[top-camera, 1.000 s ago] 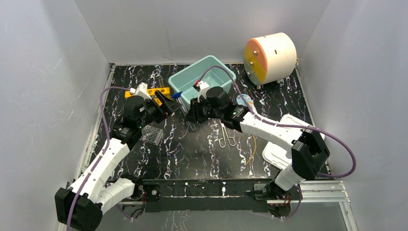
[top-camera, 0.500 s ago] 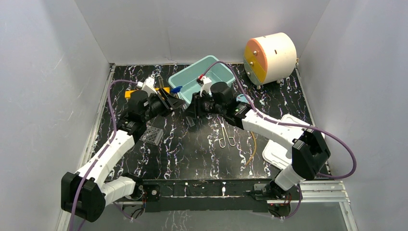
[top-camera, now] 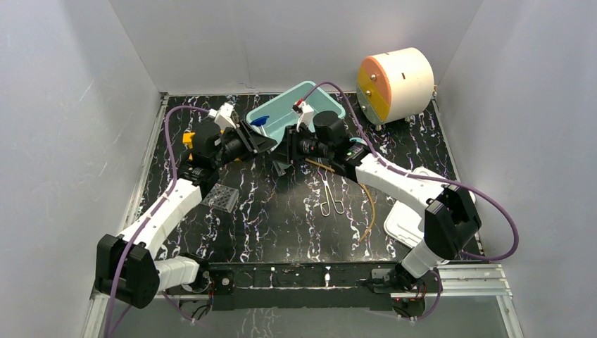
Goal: Organize the chemistry lab equipment
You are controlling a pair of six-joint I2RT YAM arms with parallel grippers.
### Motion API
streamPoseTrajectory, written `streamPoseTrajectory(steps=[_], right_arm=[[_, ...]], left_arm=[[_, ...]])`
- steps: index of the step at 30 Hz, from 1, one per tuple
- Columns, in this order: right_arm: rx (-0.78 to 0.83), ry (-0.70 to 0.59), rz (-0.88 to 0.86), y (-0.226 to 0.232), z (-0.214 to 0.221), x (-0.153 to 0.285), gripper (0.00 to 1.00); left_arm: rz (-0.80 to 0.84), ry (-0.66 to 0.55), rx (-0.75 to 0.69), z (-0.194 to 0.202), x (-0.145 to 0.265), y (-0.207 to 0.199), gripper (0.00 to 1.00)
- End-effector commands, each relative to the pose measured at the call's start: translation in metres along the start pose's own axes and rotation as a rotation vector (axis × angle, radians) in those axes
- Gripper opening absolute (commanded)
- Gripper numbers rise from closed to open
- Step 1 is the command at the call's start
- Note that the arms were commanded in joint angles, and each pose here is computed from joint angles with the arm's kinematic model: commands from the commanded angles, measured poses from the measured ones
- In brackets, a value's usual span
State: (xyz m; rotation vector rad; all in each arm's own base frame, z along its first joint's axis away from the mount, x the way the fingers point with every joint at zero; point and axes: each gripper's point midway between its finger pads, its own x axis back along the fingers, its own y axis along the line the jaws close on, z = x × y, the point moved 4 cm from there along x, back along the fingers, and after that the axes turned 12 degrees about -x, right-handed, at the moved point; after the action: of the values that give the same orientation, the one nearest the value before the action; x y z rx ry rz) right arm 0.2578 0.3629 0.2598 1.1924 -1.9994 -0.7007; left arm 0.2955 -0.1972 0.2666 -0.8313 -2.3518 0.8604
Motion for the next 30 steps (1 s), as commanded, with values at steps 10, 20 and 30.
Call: streamPoseTrajectory(steps=[10,20,30], right_arm=[[0.039,-0.125,-0.033,0.004,-0.054,0.013,0.55],[0.108,-0.27,0.158,-0.028,-0.097,0.076,0.76],[0.084,-0.297,0.301,-0.059,-0.092,0.112,0.75]], left_arm=[[0.043,-0.034,-0.16,-0.038,-0.02,-0.018,0.0],[-0.107,0.164,-0.457,-0.068,-0.078,0.017,0.0],[-0.059,0.379,-0.55,-0.049,-0.134,0.058,0.05]])
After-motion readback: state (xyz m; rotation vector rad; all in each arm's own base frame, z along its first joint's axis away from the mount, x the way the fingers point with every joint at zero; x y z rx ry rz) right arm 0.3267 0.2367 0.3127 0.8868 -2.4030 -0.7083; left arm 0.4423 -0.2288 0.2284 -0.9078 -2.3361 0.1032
